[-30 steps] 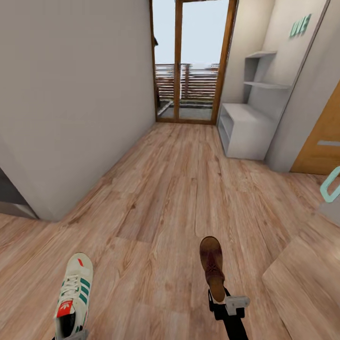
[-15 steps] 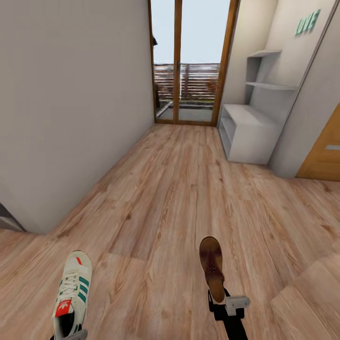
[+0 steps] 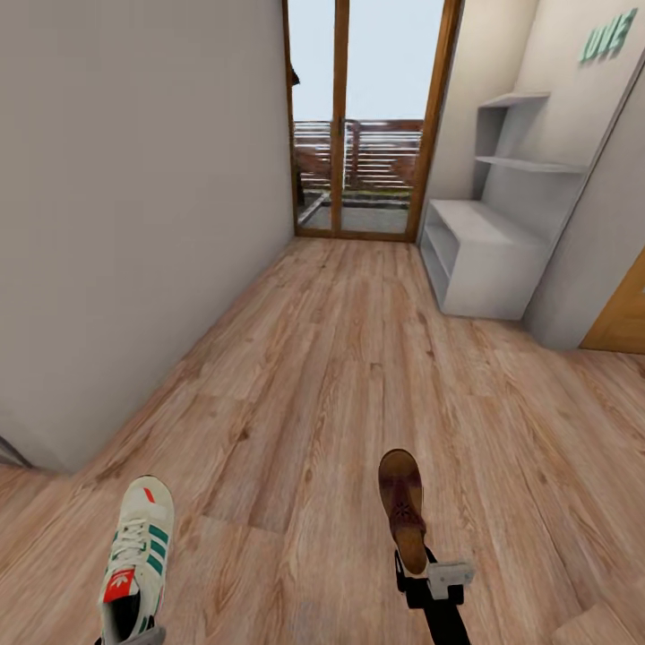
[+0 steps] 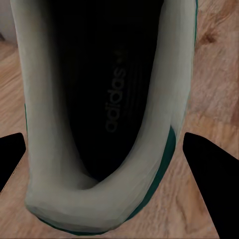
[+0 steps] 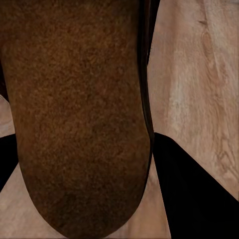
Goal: Pick up the two gym shoes and the two sandals from the corridor floor and place them onto the hallstand (shoe rack) in the corridor, making sure they are on the rack and not on the floor. Arrange them so the two gym shoes are next to each other and the two sandals are next to each other.
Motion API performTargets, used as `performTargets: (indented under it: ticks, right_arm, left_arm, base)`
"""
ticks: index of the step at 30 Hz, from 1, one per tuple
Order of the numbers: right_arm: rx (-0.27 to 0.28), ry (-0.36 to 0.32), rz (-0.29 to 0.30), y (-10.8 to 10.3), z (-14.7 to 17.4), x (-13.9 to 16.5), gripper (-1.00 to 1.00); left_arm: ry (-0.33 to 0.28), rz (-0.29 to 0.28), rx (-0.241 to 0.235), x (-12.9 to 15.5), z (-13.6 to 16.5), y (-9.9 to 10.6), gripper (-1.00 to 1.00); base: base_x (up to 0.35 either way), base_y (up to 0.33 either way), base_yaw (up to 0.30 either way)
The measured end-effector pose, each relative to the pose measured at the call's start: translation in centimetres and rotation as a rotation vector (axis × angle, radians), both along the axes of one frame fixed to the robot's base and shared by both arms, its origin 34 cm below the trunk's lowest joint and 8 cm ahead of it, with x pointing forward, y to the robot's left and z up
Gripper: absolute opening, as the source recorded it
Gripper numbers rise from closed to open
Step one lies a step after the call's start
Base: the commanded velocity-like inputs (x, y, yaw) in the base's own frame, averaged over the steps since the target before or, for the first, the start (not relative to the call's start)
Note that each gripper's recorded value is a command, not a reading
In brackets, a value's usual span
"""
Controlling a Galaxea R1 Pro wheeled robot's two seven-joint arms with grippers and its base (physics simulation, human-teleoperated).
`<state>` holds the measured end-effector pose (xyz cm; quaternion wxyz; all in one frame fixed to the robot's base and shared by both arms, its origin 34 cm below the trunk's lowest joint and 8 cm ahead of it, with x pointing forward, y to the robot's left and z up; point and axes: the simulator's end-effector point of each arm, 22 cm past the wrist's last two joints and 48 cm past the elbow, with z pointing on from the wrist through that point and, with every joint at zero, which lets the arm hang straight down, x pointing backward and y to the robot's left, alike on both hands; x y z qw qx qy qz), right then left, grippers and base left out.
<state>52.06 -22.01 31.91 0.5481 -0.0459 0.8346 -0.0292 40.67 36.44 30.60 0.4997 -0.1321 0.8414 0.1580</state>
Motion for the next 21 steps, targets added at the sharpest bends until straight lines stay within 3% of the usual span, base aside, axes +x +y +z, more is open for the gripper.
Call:
performTargets:
  ticks: [21]
  right_arm:
    - [0.002, 0.013, 0.001, 0.08, -0.4, -0.4, -1.0]
  left_arm:
    - [0.0, 0.004, 0.002, -0.13, 0.03, 0.18, -1.0]
  base:
    - [0.31, 0.157, -0.01]
